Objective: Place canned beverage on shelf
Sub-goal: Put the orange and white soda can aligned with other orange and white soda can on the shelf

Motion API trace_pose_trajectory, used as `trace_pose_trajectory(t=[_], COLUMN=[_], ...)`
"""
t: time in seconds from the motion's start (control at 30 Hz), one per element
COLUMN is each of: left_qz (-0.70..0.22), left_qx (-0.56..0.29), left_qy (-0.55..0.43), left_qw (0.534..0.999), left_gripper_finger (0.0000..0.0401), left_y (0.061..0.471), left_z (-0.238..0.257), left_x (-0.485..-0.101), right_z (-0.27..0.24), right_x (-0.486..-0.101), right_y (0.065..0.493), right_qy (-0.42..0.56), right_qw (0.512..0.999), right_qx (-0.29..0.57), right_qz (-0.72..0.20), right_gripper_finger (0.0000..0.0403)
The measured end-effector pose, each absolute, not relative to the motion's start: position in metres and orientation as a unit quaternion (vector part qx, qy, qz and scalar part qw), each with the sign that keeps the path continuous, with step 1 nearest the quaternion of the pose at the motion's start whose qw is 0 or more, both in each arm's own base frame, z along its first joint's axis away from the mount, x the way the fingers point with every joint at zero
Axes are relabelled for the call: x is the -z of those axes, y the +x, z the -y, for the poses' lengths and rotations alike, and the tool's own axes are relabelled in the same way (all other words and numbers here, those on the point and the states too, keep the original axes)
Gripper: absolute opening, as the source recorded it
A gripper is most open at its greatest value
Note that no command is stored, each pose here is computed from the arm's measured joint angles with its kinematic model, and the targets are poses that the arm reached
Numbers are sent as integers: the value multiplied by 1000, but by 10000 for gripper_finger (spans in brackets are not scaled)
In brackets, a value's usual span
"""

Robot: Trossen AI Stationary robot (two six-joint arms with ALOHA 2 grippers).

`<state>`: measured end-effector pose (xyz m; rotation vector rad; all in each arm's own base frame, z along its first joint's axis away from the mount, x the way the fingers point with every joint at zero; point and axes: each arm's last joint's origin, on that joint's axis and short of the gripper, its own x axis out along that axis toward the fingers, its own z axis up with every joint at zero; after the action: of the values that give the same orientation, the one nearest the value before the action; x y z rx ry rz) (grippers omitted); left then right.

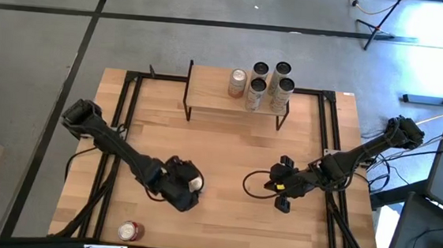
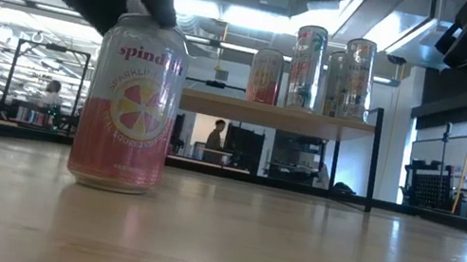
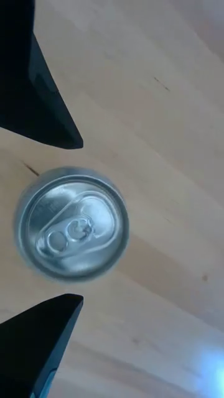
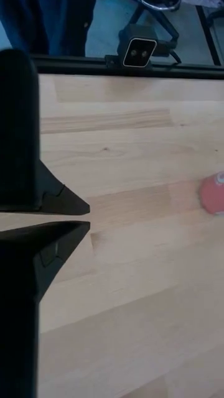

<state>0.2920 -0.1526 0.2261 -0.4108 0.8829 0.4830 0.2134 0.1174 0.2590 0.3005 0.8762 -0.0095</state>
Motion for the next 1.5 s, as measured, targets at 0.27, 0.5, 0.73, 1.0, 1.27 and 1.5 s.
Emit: trace_pose_trajectory(t=[0.27, 0.5, 0.73, 1.0, 1.27, 1.5], left_qz=[-432, -428, -452, -414, -366, -361], left_qx=[-243, -245, -178, -117, -89, -102], left_qy=[-178, -163, -145, -35, 16, 26], left_qw=[850, 854, 862, 902, 926, 927], left_gripper_finger=[387, 323, 263, 263, 263, 263], left_y=[298, 305, 325, 363, 369, 358], left_z=[156, 145, 124, 70, -21, -95], left_x=[-209, -210, -222, -304, -376, -381], right_z=[-117, -117, -116, -84, -46, -28], right_x=[-259, -259, -265, -302, -324, -327], right_y=[213, 213, 212, 205, 188, 184], right_qy=[145, 145, 118, 102, 140, 153], right_qw=[895, 895, 902, 918, 922, 917], right_qx=[4, 4, -6, 51, 111, 153], right_qz=[-422, -423, -415, -380, -344, -336], right_gripper_finger=[17, 17, 17, 17, 17, 17])
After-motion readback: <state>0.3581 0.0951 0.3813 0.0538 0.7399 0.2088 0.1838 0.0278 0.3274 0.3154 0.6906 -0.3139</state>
